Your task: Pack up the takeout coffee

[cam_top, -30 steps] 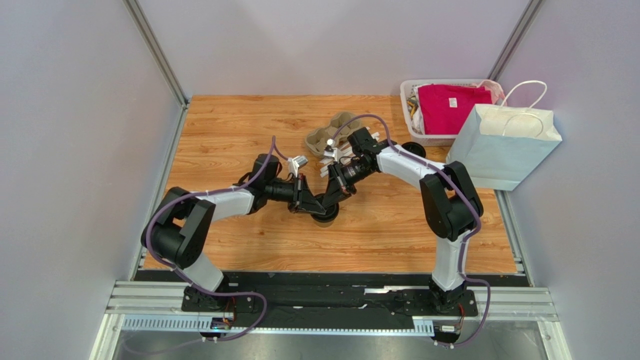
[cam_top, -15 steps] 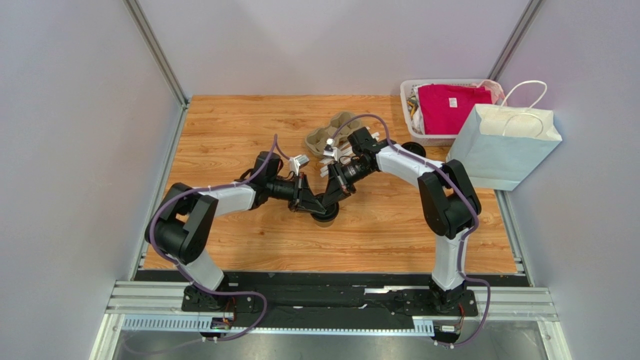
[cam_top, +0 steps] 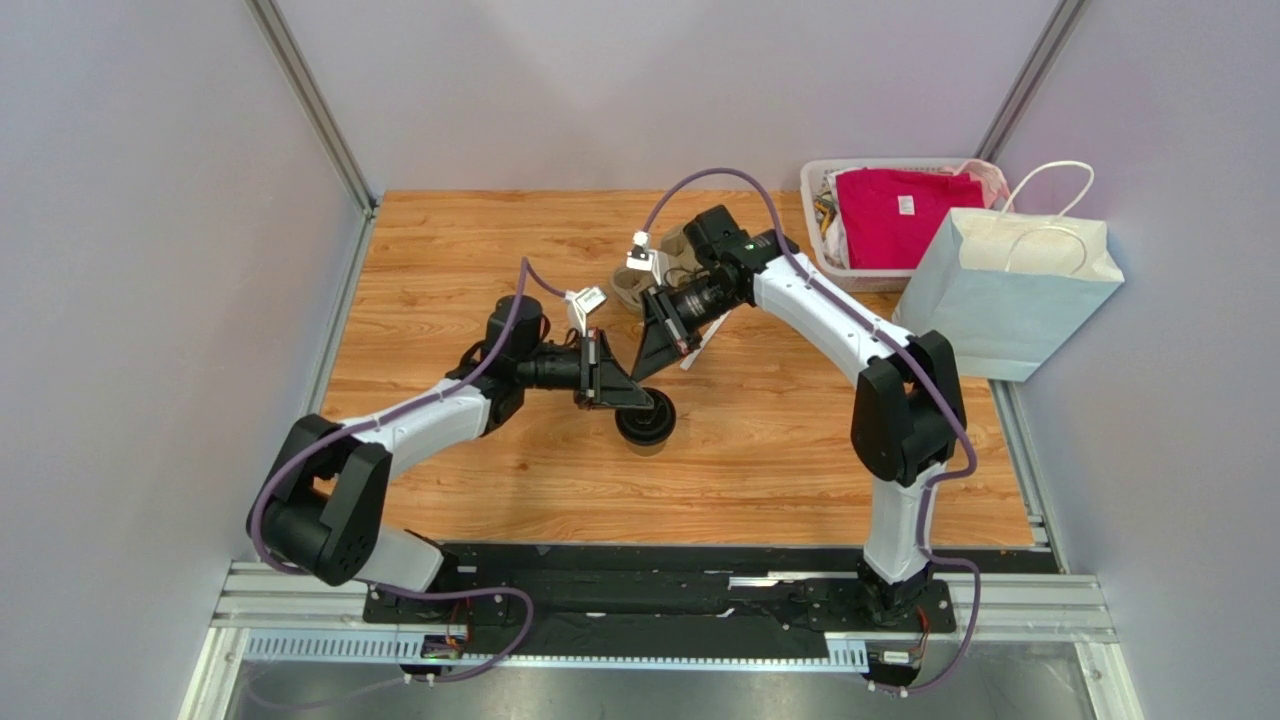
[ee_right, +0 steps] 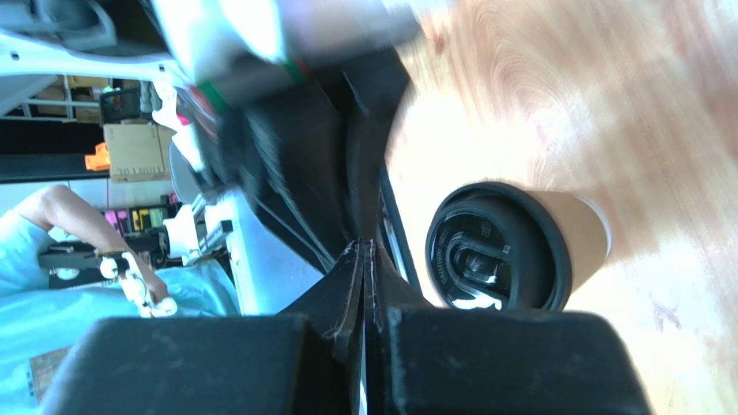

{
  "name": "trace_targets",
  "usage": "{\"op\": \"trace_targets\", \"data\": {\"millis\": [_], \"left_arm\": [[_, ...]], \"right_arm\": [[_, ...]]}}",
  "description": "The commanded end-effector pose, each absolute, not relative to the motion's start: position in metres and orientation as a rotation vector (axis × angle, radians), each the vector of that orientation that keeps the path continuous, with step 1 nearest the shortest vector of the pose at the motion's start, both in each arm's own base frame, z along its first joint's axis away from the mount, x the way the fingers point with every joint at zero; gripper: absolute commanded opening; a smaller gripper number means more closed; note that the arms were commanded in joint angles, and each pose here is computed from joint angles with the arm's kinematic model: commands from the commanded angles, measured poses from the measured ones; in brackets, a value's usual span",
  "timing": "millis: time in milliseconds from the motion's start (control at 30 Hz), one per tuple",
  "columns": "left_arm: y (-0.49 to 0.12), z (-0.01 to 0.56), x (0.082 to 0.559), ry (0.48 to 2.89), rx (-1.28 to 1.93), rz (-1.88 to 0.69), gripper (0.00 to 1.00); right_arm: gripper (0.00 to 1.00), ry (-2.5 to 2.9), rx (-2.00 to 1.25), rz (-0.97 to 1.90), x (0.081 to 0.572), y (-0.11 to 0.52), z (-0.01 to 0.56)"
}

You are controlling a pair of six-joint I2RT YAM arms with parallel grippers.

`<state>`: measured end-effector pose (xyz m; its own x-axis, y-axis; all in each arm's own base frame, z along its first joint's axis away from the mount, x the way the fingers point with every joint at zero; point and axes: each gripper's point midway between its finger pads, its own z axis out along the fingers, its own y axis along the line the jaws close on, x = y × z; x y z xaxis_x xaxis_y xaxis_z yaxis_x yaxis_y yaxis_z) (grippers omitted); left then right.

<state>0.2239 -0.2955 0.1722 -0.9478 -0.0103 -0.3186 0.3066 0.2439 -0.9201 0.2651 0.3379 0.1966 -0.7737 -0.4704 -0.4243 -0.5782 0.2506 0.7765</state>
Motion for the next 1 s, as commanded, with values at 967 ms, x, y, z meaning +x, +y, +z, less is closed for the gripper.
{"op": "trace_targets", "data": {"millis": [967], "left_arm": [[-0.292, 0.114, 0.28, 2.362, 0.248, -1.6, 0.0]], "right_arm": [[0.01, 2.72, -0.837, 1.456, 0.216, 0.312, 0.107]]}}
